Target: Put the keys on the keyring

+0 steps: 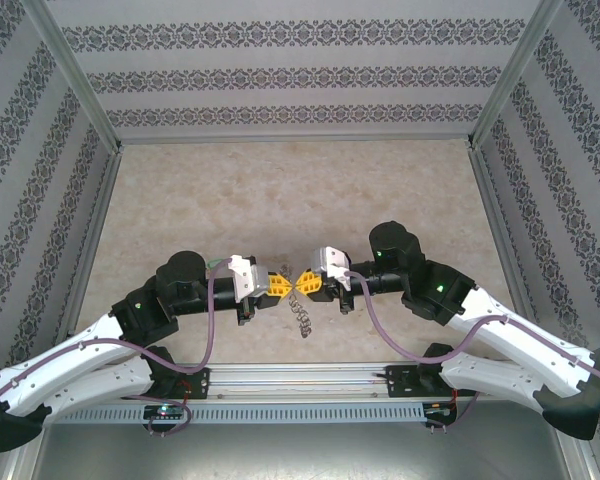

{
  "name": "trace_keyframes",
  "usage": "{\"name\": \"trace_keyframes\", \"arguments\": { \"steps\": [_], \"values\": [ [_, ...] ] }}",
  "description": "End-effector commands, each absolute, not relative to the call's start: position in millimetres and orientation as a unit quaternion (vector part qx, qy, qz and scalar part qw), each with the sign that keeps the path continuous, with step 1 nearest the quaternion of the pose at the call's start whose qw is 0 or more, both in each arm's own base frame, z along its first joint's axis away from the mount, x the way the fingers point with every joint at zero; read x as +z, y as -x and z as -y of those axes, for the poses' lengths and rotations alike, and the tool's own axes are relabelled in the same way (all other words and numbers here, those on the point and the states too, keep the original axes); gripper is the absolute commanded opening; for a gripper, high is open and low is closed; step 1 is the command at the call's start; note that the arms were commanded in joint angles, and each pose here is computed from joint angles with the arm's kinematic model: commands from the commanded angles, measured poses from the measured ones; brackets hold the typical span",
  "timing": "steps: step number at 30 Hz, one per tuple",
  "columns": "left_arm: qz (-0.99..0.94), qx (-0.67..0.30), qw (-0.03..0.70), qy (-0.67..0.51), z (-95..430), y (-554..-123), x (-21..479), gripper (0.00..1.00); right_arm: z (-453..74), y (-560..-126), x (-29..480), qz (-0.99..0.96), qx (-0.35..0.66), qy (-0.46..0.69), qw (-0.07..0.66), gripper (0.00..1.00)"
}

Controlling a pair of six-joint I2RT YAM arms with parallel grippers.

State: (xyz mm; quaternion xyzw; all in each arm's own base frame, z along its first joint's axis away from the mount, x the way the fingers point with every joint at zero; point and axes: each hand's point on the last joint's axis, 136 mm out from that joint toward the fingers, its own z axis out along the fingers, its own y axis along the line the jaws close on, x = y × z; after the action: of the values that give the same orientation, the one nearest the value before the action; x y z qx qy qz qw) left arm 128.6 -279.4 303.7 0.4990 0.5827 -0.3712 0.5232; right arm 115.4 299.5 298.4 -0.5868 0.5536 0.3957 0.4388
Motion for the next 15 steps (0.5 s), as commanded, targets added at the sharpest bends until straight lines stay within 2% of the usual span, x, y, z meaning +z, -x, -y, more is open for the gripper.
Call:
{"name": "trace_keyframes", "arguments": {
  "steps": [1,4,9,15],
  "values": [
    [-0.557,-0.388,0.54,-0.497,282,-123,320,0.0,-301,-112,312,-0.529,0.4,0.591,0.459,0.0],
    [-0.574,-0.37,0.536,-0.496,280,-128,314,0.0,-299,-111,315,-0.526,0.398,0.591,0.465,0.0],
    [-0.602,-0.318,0.533,-0.502,268,-137,308,0.27,-294,-115,314,-0.539,0.372,0.594,0.467,0.0],
    [-0.617,-0.275,0.517,-0.525,261,-141,306,0.3,-292,-122,301,-0.559,0.315,0.616,0.457,0.0]
  ]
}}
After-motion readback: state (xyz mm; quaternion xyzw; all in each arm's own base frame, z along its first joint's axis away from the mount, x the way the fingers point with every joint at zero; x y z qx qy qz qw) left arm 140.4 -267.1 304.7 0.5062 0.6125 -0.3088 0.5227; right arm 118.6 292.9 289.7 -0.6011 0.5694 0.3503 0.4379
